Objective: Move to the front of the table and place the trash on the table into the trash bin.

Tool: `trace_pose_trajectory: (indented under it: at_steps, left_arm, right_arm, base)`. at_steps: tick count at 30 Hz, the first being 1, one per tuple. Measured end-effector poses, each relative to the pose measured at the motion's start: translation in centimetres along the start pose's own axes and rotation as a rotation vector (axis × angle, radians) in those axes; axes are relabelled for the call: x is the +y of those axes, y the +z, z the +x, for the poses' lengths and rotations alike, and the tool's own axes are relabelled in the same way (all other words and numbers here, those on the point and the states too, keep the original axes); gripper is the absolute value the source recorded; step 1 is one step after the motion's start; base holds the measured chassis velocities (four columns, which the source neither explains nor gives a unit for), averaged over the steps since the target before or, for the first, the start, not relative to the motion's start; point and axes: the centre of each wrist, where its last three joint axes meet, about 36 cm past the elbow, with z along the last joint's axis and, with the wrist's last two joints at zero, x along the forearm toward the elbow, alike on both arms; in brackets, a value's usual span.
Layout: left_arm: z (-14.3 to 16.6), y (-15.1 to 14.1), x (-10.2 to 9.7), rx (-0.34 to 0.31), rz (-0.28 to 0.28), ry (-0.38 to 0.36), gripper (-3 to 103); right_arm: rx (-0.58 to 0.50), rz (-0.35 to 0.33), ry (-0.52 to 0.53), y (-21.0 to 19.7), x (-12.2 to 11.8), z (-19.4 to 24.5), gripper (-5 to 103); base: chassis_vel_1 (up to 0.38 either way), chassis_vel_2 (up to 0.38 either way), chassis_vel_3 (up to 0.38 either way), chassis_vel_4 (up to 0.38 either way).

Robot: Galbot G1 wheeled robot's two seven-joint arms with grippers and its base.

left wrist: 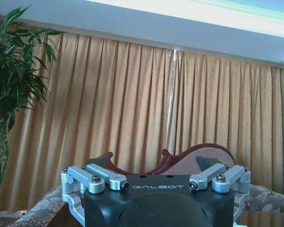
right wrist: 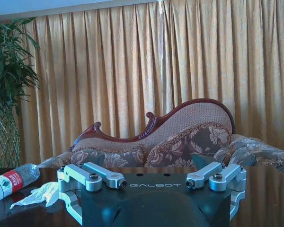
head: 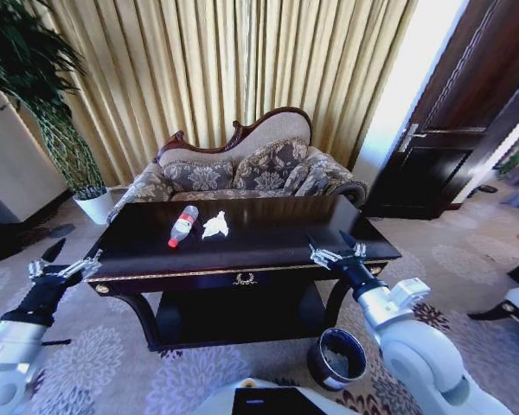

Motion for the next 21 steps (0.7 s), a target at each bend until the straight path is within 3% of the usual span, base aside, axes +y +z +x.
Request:
trace_pose_trajectory:
  at_steps: [21]
  left_arm:
    - [0.26,-0.03,-0.61,-0.005,-0.004,-0.006,100]
  right_arm:
    - [-0.013,0.001,-0.031,-0.18,0.35,-0.41,100]
  base:
    - [-0.062,0.068,0.070,-0.065]
